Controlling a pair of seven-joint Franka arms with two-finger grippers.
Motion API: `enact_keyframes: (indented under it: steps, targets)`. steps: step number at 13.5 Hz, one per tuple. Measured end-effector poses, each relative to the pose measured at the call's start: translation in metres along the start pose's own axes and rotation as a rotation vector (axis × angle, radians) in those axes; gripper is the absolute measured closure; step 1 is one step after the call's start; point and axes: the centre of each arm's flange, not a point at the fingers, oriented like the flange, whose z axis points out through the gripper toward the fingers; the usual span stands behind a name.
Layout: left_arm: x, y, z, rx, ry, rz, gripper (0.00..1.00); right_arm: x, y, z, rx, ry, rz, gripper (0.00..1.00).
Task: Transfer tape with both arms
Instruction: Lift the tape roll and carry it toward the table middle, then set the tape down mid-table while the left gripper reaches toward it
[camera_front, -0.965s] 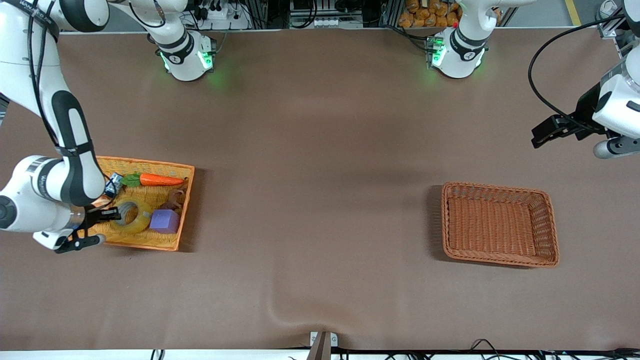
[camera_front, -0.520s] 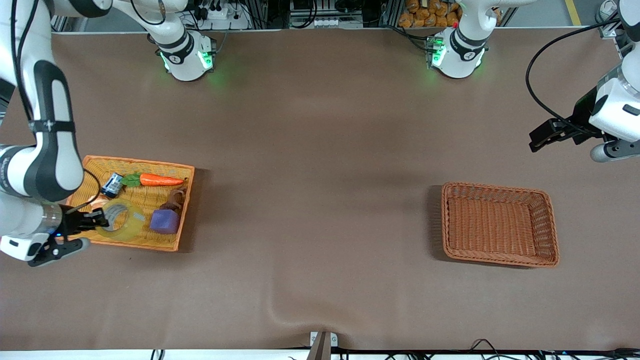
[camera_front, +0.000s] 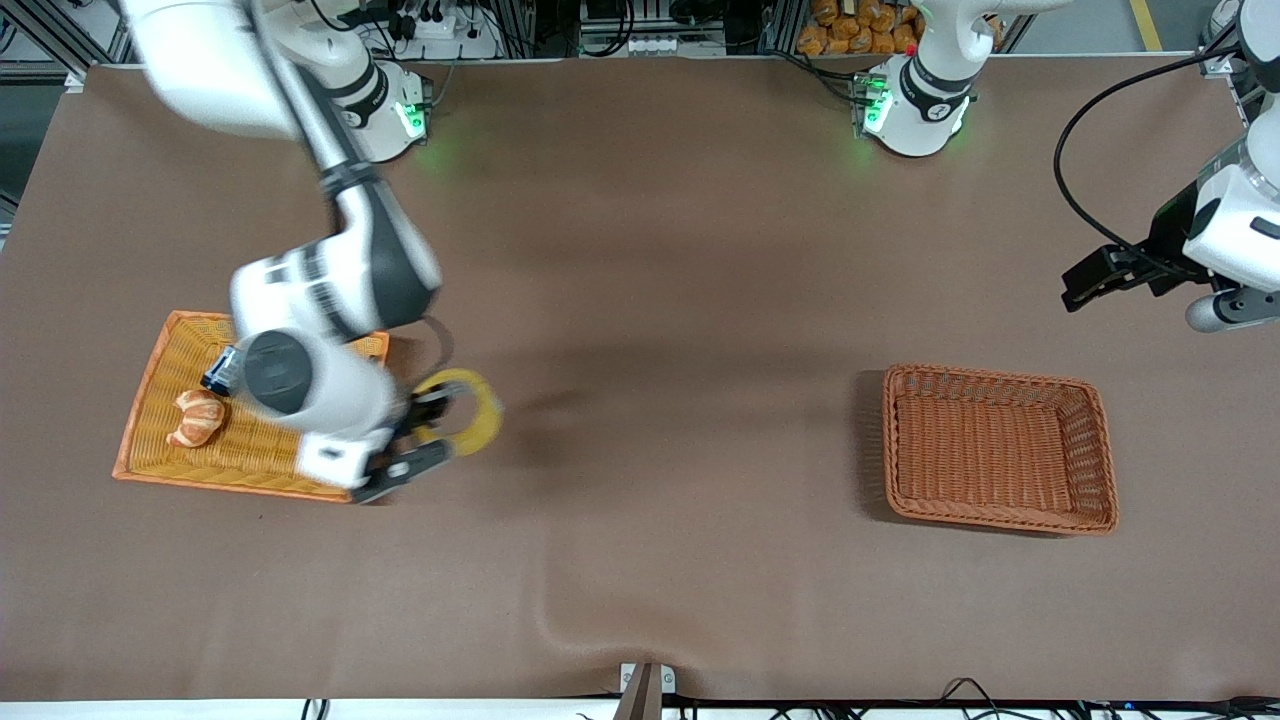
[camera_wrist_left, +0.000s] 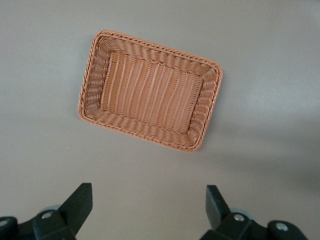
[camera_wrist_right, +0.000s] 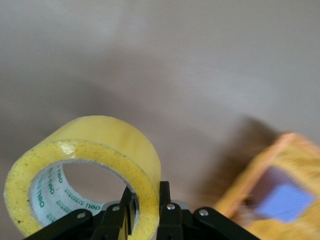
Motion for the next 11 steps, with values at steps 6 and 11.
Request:
enact_keyframes:
  steps: [6, 11]
  targets:
    - [0.013, 0.012, 0.023, -0.003, -0.002, 0.015, 0.0, -0.003, -0.193, 0.055, 0.025, 0.09, 0.353, 0.78]
    - [0.017, 0.022, 0.034, -0.002, -0.01, 0.03, 0.0, 0.002, -0.21, 0.074, 0.071, 0.096, 0.519, 0.67]
